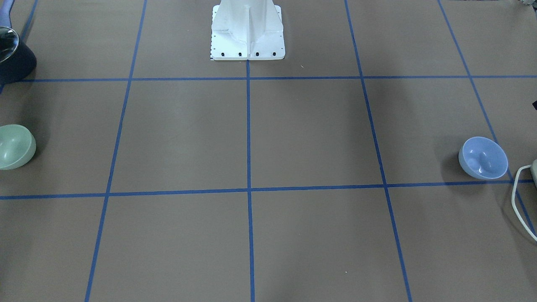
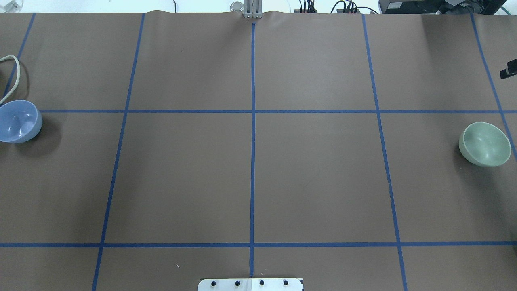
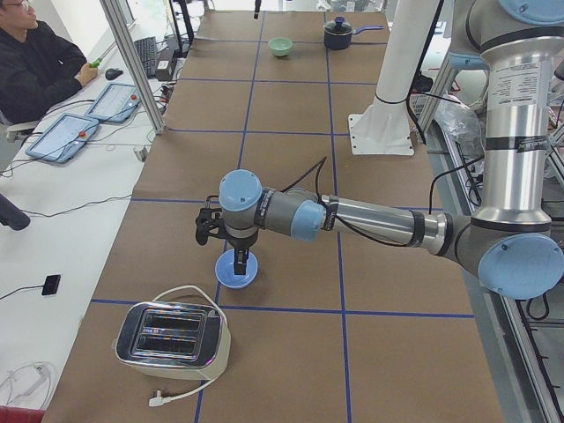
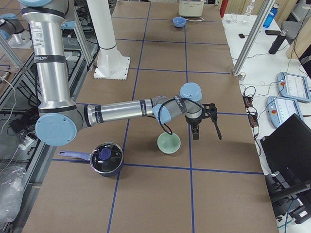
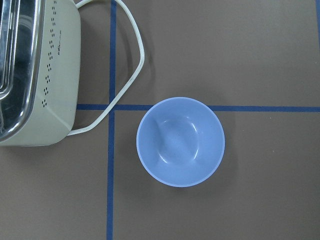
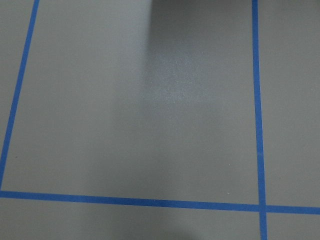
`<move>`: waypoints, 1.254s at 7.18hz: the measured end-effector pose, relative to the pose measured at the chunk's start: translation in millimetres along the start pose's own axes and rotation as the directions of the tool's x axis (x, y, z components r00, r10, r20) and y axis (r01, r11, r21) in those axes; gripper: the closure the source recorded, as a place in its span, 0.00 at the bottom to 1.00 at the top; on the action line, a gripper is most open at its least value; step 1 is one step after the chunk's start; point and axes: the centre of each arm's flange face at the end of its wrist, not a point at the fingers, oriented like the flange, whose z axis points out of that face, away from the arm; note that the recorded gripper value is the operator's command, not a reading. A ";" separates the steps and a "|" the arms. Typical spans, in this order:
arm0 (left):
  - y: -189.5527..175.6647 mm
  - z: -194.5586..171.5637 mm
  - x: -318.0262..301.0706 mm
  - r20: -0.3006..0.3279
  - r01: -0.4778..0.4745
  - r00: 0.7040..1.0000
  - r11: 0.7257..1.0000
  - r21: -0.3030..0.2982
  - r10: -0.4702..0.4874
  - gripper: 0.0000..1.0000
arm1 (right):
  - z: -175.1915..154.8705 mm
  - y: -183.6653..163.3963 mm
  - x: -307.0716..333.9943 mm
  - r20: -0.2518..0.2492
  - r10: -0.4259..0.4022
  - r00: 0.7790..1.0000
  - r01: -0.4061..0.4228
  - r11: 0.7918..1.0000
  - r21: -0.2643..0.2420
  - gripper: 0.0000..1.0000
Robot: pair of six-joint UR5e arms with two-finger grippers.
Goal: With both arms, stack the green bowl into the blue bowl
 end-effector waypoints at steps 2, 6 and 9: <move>-17.9 30.5 -7.5 0.015 -0.020 1.000 1.000 -0.011 0.020 0.02 | 0.7 1.0 -0.3 0.009 0.000 1.000 0.000 1.000 -0.007 0.00; -33.5 72.5 9.5 0.047 -0.002 0.999 1.000 0.010 0.001 0.02 | 28.4 28.6 5.9 0.001 -0.007 1.000 0.007 0.997 -0.076 0.00; -32.4 89.8 17.8 0.066 -0.006 0.998 1.000 0.005 0.005 0.02 | 40.8 67.2 29.6 0.007 -0.021 1.000 0.021 0.993 -0.116 0.00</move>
